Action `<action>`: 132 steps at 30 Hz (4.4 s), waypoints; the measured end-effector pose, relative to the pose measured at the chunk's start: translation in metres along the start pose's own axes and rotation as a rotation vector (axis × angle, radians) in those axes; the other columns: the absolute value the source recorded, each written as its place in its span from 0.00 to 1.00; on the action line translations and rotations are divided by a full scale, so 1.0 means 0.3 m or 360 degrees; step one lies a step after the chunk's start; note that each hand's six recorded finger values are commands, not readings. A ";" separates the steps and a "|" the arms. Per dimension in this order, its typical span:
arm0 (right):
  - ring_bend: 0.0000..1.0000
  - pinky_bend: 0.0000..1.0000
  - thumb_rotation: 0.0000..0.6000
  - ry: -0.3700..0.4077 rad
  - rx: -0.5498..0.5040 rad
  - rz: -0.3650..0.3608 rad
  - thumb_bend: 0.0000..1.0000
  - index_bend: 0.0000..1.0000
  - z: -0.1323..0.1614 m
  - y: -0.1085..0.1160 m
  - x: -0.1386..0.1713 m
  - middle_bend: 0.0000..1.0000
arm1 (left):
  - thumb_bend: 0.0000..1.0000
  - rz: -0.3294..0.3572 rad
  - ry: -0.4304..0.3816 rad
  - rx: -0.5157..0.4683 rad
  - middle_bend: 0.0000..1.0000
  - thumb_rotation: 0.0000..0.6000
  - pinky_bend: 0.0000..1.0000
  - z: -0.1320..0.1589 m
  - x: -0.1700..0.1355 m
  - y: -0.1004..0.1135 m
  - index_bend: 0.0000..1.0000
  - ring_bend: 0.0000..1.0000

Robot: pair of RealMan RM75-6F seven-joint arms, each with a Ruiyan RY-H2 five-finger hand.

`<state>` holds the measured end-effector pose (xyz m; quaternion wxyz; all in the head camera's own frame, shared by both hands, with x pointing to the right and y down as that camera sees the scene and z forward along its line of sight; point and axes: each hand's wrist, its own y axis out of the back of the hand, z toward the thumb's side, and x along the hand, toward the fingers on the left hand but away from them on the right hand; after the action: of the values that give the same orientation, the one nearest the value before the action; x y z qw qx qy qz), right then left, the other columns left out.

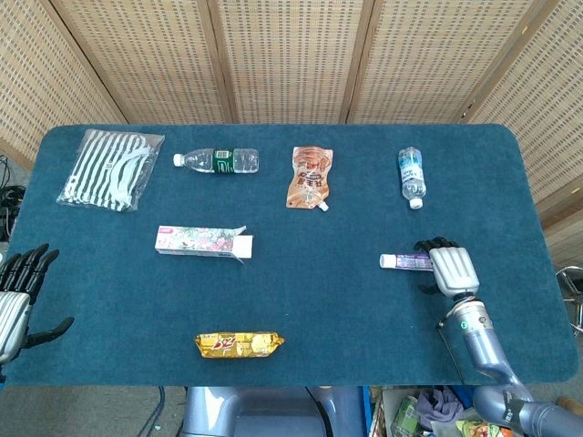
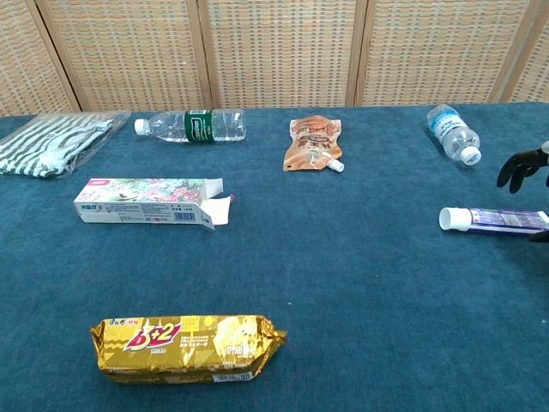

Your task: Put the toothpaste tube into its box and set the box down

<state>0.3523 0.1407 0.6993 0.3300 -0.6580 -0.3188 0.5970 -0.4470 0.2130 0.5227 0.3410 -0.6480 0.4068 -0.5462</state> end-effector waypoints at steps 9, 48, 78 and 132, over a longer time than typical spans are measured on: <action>0.24 0.30 1.00 -0.0102 0.0025 0.0031 0.14 0.32 -0.064 -0.043 -0.053 0.37 | 0.22 -0.0003 0.0007 0.0002 0.00 1.00 0.00 0.001 0.006 -0.003 0.00 0.00; 0.47 0.46 1.00 0.0024 -0.0099 0.0118 0.55 0.61 -0.010 -0.079 -0.098 0.64 | 0.22 -0.0032 0.0037 0.0039 0.00 1.00 0.00 0.010 0.039 -0.036 0.00 0.00; 0.47 0.46 1.00 0.0198 0.0167 -0.0038 0.55 0.61 0.029 0.155 0.073 0.64 | 0.21 -0.0402 -0.0652 0.0373 0.00 1.00 0.00 0.373 0.668 -0.300 0.00 0.00; 0.48 0.46 1.00 0.0188 0.0310 -0.0163 0.58 0.61 0.036 0.317 0.111 0.64 | 0.22 -0.0193 -0.1093 0.0355 0.46 1.00 0.43 0.870 0.851 -0.280 0.48 0.41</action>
<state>0.3467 0.1133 0.6019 0.4406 -0.6398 -0.2726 0.5676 -0.1583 0.0193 0.6626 0.4932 -0.7754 0.1673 -0.3570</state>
